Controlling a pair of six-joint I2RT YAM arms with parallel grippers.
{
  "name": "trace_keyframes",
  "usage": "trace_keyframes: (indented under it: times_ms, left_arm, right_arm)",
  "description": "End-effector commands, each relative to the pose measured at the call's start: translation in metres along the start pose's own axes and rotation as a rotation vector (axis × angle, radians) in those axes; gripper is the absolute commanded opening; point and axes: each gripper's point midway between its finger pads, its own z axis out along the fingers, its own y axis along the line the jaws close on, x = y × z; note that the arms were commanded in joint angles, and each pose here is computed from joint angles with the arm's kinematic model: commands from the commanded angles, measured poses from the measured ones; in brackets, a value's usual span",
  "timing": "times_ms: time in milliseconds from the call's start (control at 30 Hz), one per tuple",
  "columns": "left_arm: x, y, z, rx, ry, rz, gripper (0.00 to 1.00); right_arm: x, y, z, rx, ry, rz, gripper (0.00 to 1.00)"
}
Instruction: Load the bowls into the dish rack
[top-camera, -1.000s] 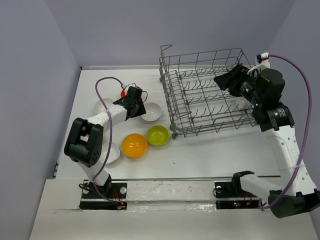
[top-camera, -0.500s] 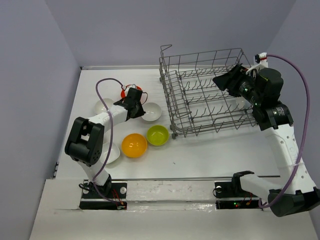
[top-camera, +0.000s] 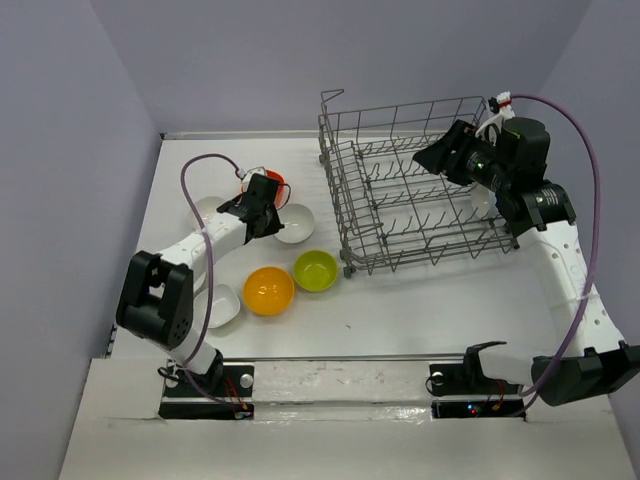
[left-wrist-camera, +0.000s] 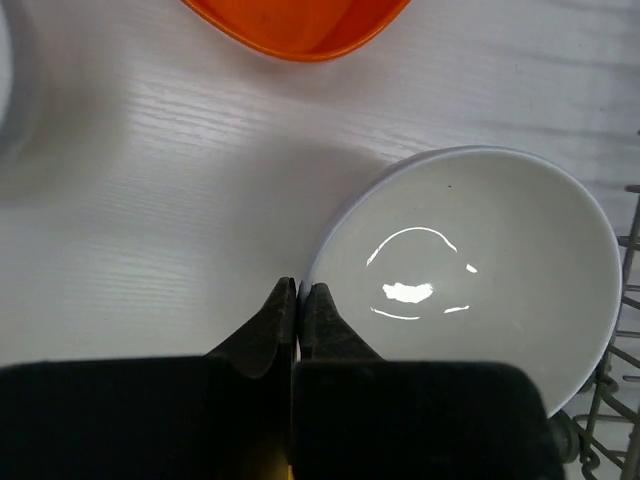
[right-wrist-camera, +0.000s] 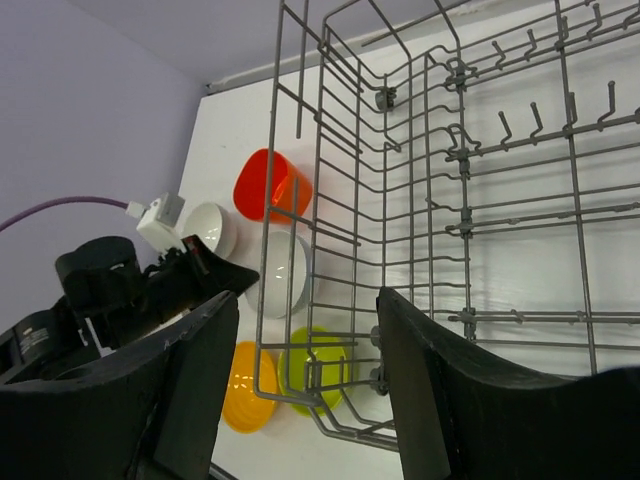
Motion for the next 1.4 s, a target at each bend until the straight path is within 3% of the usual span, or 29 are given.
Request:
trace_keyframes:
  times_ms: [0,167,333,533,600,733,1367]
  left_arm:
    - [-0.086,-0.022,-0.077,0.087,-0.25,-0.042,0.0]
    - [-0.12,-0.019,-0.137,0.107,-0.353,-0.036,0.0]
    - [-0.143,-0.013,-0.186,0.125,-0.438,-0.042,0.0]
    - [-0.157,-0.009,-0.223,0.149,-0.499,-0.04,0.0]
    - [-0.158,-0.009,-0.228,0.156,-0.505,-0.036,0.0]
    - [-0.155,-0.005,-0.231,0.151,-0.511,-0.033,0.0]
    - [-0.145,-0.012,-0.241,0.215,-0.509,-0.019,0.0]
  right_arm:
    - [-0.011,0.041,-0.011,-0.088,-0.002,-0.071,0.63]
    - [-0.006,0.076,0.006,-0.085,0.032,-0.122,0.63]
    - [0.031,0.108,0.039,-0.039,0.124,-0.206,0.62]
    - [0.048,0.143,0.064,0.05,0.098,-0.311,0.6]
    - [0.077,0.155,0.079,0.081,0.145,-0.375,0.6]
    - [0.064,0.169,0.085,0.175,0.052,-0.428,0.6]
    - [0.099,0.177,0.115,0.196,0.051,-0.459,0.59]
